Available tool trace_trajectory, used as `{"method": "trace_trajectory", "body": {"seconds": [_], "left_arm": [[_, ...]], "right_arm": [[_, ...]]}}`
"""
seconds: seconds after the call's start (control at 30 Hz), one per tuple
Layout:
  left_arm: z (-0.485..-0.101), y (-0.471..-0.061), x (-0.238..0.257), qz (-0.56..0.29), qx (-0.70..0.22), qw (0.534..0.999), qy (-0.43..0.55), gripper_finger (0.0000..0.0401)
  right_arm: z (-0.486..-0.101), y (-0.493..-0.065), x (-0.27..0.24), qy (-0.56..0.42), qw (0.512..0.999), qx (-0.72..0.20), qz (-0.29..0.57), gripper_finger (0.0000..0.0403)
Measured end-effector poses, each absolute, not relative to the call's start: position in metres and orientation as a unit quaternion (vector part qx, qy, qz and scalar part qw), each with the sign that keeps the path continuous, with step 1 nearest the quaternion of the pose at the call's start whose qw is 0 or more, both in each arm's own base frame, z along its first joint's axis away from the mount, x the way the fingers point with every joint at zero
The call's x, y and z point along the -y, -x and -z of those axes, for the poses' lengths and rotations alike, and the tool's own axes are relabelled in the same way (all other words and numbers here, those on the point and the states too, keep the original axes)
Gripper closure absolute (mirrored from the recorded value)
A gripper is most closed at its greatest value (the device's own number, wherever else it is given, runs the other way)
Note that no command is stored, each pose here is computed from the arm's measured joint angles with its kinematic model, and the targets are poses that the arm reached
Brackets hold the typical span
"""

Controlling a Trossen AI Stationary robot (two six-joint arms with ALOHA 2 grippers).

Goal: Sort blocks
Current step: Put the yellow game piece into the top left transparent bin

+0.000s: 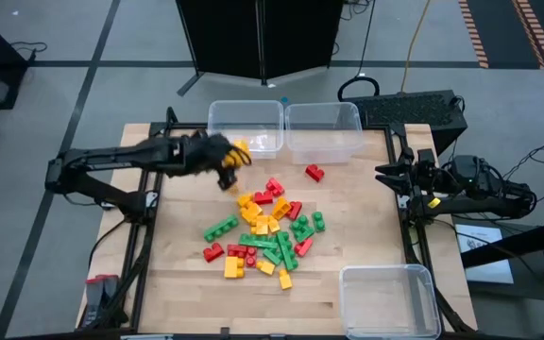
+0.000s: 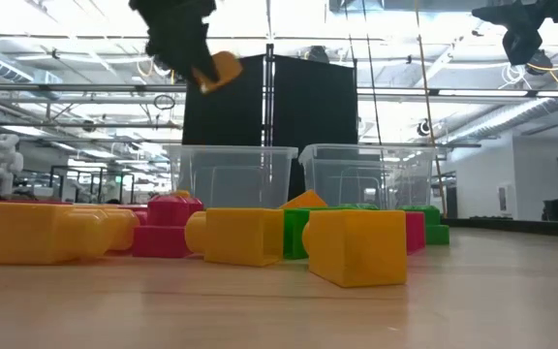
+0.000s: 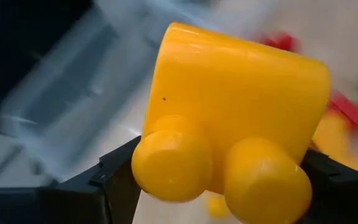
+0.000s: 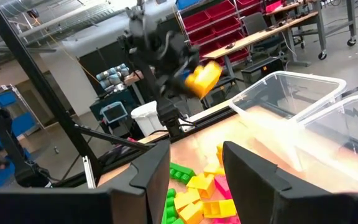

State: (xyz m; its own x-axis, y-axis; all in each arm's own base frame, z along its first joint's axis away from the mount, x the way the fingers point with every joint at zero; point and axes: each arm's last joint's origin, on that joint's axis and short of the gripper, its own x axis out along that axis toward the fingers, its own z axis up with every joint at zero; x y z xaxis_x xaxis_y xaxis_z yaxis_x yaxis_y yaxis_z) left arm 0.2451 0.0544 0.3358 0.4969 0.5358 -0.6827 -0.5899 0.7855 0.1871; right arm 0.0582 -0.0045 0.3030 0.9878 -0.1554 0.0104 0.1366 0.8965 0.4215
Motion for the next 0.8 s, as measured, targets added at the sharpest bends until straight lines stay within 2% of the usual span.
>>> {"method": "trace_trajectory", "body": {"seconds": [0.13, 0.33, 0.53, 0.8], "left_arm": [[-0.352, -0.245, -0.09, -0.395, -0.329, 0.857, 0.035, 0.0122], [-0.34, -0.24, -0.15, -0.441, -0.324, 0.833, 0.078, 0.0122], [-0.312, -0.241, -0.187, -0.418, -0.37, 0.821, 0.119, 0.0122], [-0.278, -0.255, -0.204, -0.404, -0.432, 0.798, 0.114, 0.012]], "right_arm": [[-0.303, -0.058, 0.005, -0.215, 0.974, 0.022, 0.075, 0.0257], [-0.305, -0.058, 0.004, -0.215, 0.973, 0.03, 0.073, 0.0257], [-0.305, -0.058, 0.005, -0.216, 0.973, 0.033, 0.073, 0.0257], [-0.305, -0.058, 0.005, -0.216, 0.973, 0.033, 0.073, 0.0257]]}}
